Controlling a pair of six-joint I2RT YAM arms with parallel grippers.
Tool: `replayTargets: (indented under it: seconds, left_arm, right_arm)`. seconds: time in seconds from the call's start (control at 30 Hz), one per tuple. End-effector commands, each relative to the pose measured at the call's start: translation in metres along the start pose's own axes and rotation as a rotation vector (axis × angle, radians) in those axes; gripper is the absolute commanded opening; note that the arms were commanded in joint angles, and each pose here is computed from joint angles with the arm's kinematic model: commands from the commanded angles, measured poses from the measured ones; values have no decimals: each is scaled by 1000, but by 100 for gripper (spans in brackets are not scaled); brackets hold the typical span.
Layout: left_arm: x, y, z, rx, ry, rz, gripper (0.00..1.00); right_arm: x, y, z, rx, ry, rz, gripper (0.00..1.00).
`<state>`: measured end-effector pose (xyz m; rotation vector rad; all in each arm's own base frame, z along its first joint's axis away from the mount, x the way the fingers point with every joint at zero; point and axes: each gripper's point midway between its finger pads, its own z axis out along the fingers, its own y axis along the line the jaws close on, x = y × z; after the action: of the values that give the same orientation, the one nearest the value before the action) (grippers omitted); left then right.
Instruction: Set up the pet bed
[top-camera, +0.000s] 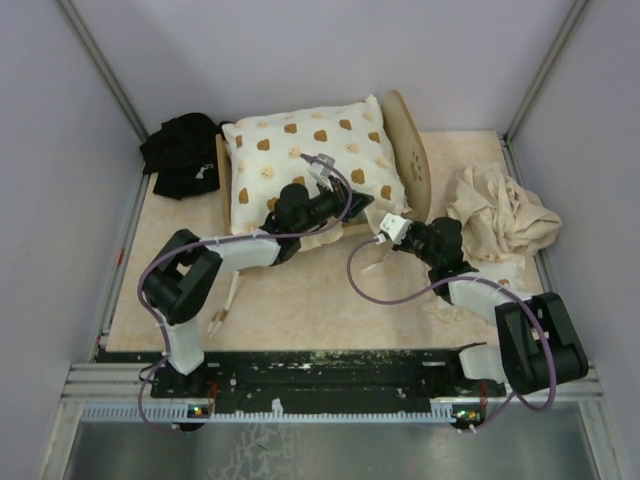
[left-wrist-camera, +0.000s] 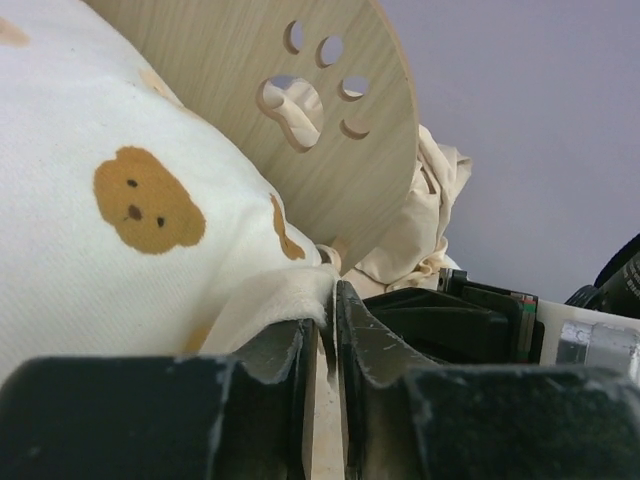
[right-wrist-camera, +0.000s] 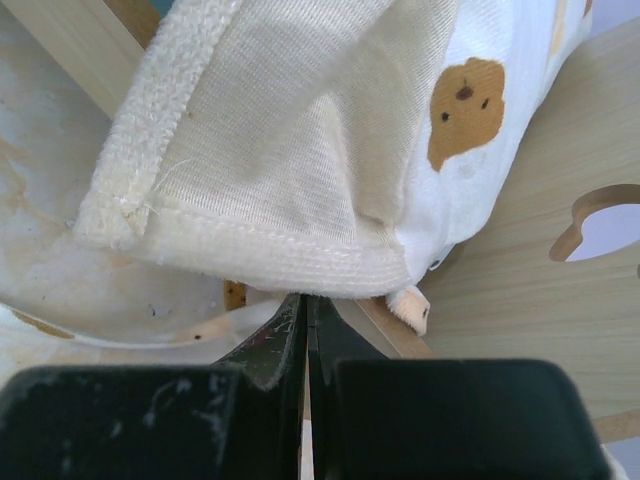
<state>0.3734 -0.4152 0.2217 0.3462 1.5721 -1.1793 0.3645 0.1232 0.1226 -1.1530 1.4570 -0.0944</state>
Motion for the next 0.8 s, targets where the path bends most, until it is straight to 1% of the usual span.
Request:
replayTargets:
  seconds: [0.0, 0.07, 0.13, 0.27, 0.33, 0.4, 0.43, 0.53, 0.67, 0.77]
  left_arm:
    - [-19, 10, 4, -57, -32, -137, 21]
    - [-24, 17, 0, -118, -11, -199, 30]
    - [-26, 16, -8, -144, 17, -189, 38]
    - [-15, -3, -40, -86, 27, -124, 44]
    - [7, -4, -61, -73, 39, -80, 46]
    - [23, -7, -71, -66, 60, -48, 47]
    - [34, -9, -75, -49, 78, -37, 45]
    - [59, -21, -76, 29, 113, 14, 33]
    - [82, -17, -60, 20, 129, 42, 34]
    - [80, -16, -37, 23, 115, 58, 37]
  right_arm:
    - [-34, -41, -1, 154, -138, -109, 0]
    - [-38, -39, -1, 142, -158, -135, 0]
    - [-41, -36, -2, 127, -176, -156, 0]
    - [-43, -37, -3, 116, -187, -153, 0]
    - [-43, -41, -5, 127, -196, -141, 0]
    - [-45, -42, -6, 124, -210, -143, 0]
    - [-45, -41, -5, 115, -215, -144, 0]
    - [-44, -38, -3, 93, -223, -147, 0]
    - [-45, -37, -5, 90, -231, -145, 0]
    - [-46, -36, -6, 72, -239, -136, 0]
